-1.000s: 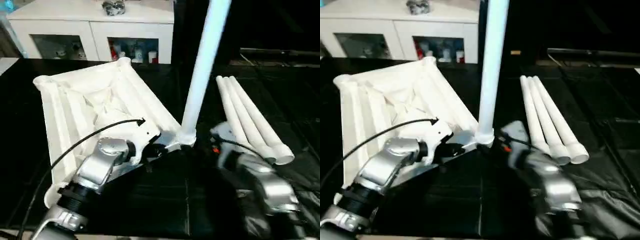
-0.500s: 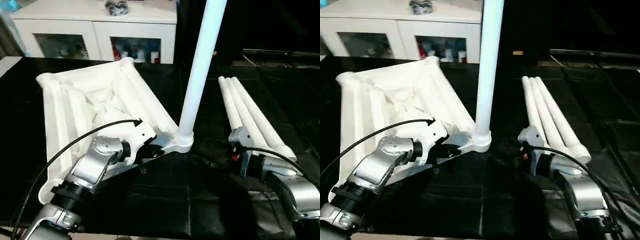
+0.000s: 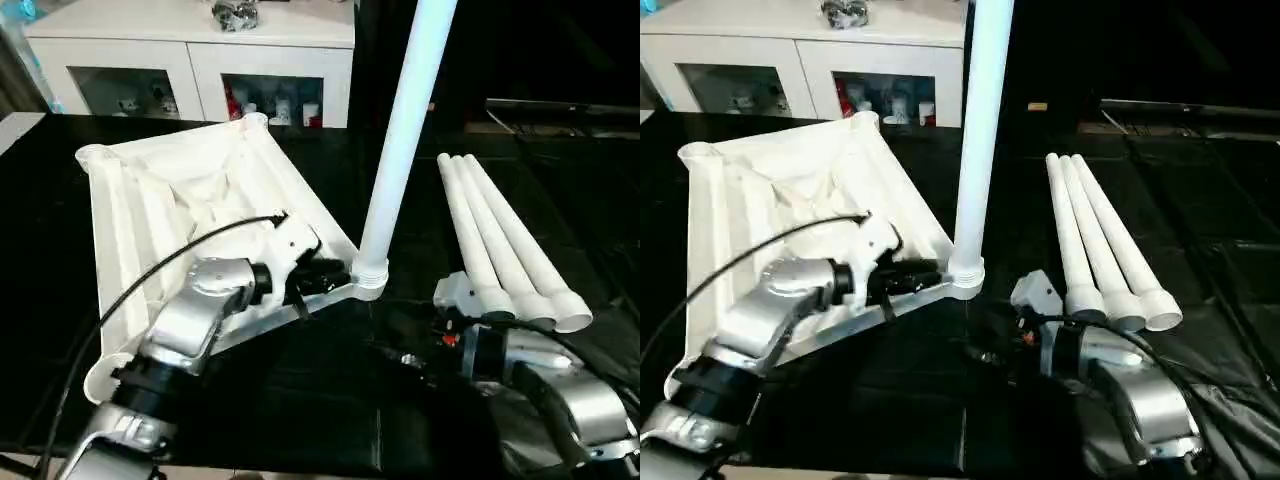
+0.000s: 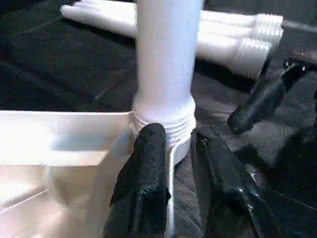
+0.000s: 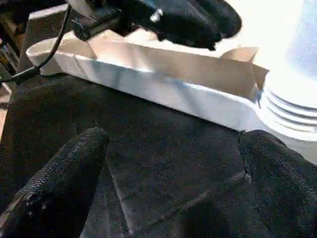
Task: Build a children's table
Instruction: Rotate leg to tighten, then rotate table base
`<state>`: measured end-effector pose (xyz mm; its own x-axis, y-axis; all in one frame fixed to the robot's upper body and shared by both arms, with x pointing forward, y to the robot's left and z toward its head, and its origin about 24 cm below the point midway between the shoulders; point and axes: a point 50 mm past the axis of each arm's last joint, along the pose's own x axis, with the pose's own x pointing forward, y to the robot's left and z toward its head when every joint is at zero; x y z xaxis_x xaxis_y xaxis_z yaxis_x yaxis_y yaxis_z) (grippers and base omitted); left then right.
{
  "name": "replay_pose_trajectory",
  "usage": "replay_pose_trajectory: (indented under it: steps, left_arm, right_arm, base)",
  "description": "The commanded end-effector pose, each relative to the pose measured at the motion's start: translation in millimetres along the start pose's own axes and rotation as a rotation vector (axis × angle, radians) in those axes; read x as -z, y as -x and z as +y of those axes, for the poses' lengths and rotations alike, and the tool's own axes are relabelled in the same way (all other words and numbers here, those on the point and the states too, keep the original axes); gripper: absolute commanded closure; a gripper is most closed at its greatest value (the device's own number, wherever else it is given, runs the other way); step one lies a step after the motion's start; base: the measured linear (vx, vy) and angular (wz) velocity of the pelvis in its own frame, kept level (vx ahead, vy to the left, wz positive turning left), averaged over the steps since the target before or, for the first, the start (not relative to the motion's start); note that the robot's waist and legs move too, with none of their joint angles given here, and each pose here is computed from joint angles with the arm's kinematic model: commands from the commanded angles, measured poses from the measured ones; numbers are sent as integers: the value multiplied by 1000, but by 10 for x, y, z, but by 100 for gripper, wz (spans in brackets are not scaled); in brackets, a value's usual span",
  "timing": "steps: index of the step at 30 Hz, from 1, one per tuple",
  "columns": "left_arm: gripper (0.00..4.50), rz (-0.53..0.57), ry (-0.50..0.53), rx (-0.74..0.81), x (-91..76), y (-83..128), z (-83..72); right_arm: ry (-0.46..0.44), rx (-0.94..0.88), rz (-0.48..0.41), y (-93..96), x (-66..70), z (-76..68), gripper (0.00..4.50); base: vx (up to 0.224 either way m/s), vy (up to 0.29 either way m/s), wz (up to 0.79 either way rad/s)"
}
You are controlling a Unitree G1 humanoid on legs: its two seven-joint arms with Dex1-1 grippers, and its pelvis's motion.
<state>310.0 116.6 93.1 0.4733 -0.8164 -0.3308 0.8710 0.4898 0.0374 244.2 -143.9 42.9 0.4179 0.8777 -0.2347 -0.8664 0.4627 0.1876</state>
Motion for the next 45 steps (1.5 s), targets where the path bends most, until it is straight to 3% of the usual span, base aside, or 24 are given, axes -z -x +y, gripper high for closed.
replay_pose_trajectory:
  steps: [1, 6, 8, 9, 13, 19, 22, 29, 36, 37, 45]
  left_arm:
    - [355, 5, -9, -87, -49, 142, 123]
    - [355, 87, 0, -408, 20, 553, 494]
    - [355, 111, 14, -497, 55, 674, 573]
    - [355, 161, 5, -627, 108, 876, 673]
    - [355, 294, -29, -837, 244, 1229, 815]
    - [355, 441, -35, -954, 400, 1477, 864]
    - [355, 539, -38, -952, 512, 1575, 849]
    - [355, 655, -26, -904, 675, 1614, 795]
    - [355, 695, -6, -814, 730, 1563, 708]
    - [355, 724, 3, -727, 761, 1525, 639]
    - [355, 739, 15, -409, 827, 1383, 363]
  right_arm:
    - [13, -1, -7, -62, -44, 27, 0]
    - [25, 27, -9, -211, -33, 44, 0]
    - [26, 38, -13, -242, -34, 43, 0]
    - [30, 47, -18, -282, -36, 49, 0]
    - [36, 78, -11, -336, -18, 42, 0]
    - [49, 92, -5, -381, -5, 41, 0]
    - [58, 85, 1, -402, 2, 55, 0]
    - [74, 116, 14, -428, 19, 37, 0]
    - [91, 179, 21, -465, 15, -44, 0]
    - [99, 260, 31, -483, -2, -154, 0]
    - [101, 349, 24, -492, -77, -315, 0]
  base:
    - [0, 0, 0]
    - [0, 0, 0]
    - [0, 0, 0]
    - [0, 0, 0]
    - [0, 0, 0]
    - [0, 0, 0]
    - [0, 0, 0]
    - [0, 0, 0]
    - [0, 0, 0]
    - [0, 0, 0]
    - [0, 0, 0]
